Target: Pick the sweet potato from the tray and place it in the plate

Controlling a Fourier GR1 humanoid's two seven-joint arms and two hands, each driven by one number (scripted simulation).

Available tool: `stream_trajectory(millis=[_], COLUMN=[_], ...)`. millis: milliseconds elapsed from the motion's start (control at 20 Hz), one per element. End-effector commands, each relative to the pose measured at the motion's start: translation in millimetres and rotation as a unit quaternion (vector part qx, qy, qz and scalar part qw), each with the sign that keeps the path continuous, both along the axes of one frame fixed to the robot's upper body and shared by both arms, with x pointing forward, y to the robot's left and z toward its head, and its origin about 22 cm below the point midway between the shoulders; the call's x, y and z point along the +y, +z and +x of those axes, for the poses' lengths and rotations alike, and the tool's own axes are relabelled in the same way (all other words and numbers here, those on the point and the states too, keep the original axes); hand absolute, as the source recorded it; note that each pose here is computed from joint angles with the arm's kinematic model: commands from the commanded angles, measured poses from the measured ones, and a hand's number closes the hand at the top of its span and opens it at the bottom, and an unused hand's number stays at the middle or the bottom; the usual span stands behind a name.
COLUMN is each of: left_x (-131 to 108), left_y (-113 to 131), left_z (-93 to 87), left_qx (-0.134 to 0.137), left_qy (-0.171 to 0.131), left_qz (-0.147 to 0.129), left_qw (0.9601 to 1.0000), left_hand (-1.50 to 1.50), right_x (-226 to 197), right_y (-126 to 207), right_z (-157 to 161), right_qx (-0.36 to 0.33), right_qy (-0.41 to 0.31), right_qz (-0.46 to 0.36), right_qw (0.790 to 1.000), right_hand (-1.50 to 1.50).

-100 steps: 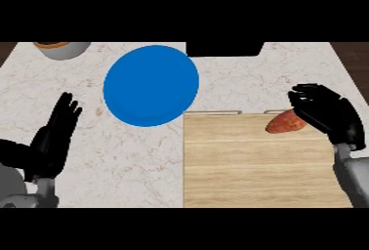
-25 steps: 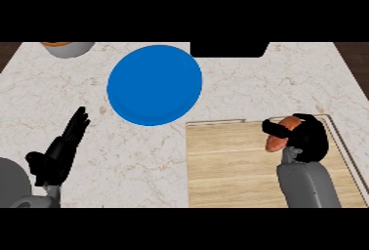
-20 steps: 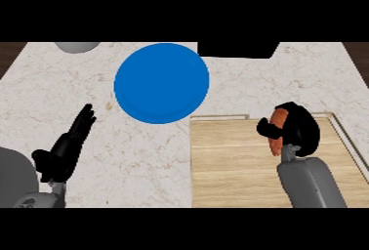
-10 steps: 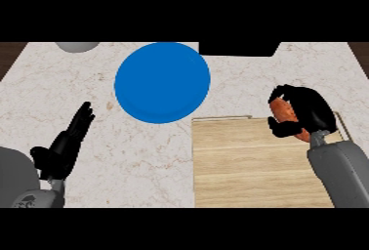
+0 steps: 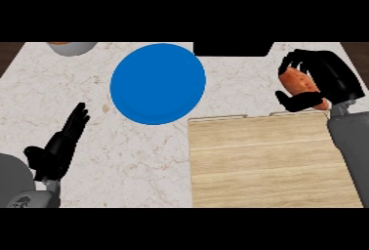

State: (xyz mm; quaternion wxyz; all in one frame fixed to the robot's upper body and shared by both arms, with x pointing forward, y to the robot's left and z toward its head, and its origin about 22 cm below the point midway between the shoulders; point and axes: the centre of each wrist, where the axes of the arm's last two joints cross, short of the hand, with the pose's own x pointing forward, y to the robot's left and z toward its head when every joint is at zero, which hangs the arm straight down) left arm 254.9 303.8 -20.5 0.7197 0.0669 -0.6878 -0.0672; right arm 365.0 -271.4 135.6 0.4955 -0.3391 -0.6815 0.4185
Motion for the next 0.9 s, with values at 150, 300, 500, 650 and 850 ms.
stream_trajectory(millis=[150, 300, 500, 650, 850], left_x=[-1, 13, 0, -7, 19], left_y=[7, 7, -5, 1, 2], left_z=[-2.2, -5.2, -5.2, 2.0, 1.4], left_qx=[-0.002, -0.003, -0.003, -0.008, 0.004], left_qy=[-0.003, 0.000, 0.001, -0.003, 0.003], left_qz=[0.001, 0.004, 0.001, 0.000, 0.002], left_qw=[1.0000, 1.0000, 1.0000, 1.0000, 1.0000], left_hand=[0.00, 0.00, 0.00, 0.00, 0.00], right_x=[35, 36, 83, 90, 133], right_y=[45, 45, 66, 65, 69], right_z=[5, 1, 18, 39, 42], right_qx=[-0.091, -0.082, -0.073, -0.071, -0.043], right_qy=[0.026, 0.044, 0.055, 0.065, 0.094], right_qz=[0.036, 0.058, 0.055, 0.052, 0.060], right_qw=[0.995, 0.994, 0.994, 0.994, 0.993], right_hand=[1.50, 1.50, 1.50, 1.50, 1.50])
